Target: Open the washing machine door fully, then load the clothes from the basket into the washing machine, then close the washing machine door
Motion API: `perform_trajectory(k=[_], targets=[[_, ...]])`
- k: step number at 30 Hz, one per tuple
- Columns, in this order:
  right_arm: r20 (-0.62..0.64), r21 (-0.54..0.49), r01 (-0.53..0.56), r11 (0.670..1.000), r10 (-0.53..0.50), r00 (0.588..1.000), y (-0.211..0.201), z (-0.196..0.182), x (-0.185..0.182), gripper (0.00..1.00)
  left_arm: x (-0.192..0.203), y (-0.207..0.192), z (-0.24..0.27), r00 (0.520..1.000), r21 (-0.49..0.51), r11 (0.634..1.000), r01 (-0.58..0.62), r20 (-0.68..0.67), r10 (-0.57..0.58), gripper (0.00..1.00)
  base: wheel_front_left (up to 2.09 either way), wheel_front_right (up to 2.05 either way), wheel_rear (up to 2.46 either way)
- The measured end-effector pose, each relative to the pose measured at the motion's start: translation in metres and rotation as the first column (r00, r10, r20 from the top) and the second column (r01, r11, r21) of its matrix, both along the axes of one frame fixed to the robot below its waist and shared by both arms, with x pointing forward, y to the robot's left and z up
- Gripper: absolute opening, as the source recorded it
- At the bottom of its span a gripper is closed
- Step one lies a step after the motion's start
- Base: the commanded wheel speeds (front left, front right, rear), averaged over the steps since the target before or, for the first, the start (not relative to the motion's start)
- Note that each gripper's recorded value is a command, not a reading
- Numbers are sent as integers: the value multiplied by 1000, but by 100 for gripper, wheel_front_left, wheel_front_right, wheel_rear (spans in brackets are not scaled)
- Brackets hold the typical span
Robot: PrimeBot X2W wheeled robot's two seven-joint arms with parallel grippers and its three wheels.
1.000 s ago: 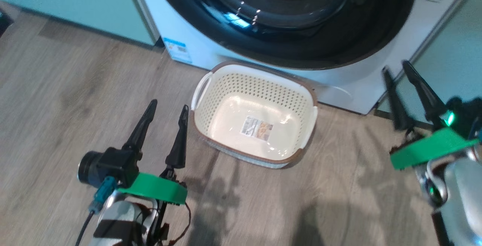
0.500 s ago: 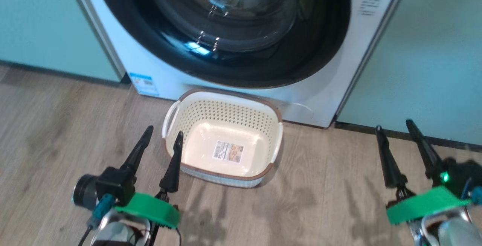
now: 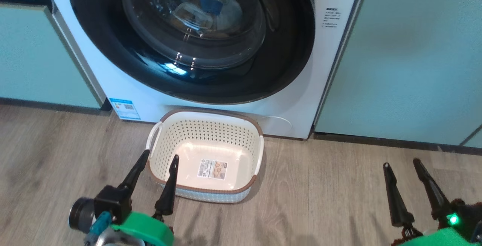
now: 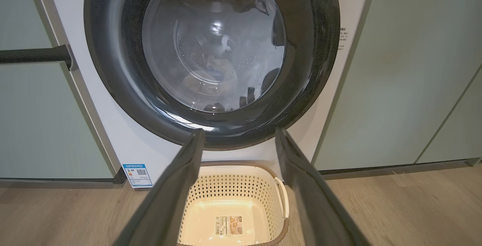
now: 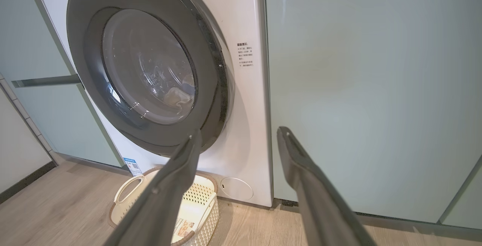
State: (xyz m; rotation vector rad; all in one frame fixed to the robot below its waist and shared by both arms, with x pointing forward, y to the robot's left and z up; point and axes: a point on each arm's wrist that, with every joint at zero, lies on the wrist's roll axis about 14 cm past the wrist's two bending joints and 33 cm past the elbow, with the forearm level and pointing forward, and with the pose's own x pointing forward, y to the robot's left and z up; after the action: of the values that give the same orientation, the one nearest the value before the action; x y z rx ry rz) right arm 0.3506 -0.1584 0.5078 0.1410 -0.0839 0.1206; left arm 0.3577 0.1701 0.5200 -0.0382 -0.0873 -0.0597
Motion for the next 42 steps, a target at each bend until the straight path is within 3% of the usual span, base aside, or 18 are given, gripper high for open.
perform_trajectory(k=[8,42], targets=[[-11,18,29,999,-29,1000,-8,-2,-17,100,-1,-5,4,1000,7,1000,17,3,-17,100,0,0,0],[-25,37,52,998,-51,998,-13,-6,-20,100,3,-9,3,1000,15,1000,27,-6,-27,100,0,0,0]])
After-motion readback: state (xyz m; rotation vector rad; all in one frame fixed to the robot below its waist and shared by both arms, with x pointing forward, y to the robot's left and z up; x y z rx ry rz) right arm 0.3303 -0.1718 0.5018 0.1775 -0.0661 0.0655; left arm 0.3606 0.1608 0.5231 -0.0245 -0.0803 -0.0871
